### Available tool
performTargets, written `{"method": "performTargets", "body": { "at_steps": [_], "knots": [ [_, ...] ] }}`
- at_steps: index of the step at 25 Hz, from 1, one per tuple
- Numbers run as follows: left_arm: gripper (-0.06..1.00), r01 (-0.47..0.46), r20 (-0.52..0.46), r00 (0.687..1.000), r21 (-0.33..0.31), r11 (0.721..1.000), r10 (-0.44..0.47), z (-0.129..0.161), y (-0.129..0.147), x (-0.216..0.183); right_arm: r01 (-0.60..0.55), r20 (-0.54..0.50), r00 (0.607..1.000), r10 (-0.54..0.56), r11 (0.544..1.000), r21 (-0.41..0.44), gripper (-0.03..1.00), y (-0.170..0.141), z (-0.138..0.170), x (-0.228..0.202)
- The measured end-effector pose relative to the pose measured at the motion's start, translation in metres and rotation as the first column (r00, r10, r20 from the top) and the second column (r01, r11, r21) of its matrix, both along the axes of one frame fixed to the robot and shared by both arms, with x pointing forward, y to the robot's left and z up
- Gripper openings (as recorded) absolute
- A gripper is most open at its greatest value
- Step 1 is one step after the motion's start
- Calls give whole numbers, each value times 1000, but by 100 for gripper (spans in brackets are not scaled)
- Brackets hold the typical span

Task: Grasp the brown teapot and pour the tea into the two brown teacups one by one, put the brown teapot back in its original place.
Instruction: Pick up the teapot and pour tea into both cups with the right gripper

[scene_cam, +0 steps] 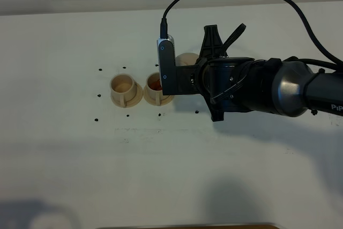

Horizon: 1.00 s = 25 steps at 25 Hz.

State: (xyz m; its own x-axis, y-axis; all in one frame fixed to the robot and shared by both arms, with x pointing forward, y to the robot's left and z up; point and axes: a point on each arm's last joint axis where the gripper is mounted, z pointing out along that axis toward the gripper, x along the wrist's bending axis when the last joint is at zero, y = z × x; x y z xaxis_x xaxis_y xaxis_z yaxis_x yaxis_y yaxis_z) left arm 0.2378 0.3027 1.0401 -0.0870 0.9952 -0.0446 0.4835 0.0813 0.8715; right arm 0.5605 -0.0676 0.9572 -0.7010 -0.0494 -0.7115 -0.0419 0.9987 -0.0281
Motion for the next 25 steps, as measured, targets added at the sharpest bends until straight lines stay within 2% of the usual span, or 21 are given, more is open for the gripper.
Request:
{"method": "performTargets", "body": {
  "at_steps": [25],
  "knots": [
    [50,0,0,1000,0,1000,0,0,0,0,-15,15,1000,15,1000,-17,8,2,5,3]
  ]
}}
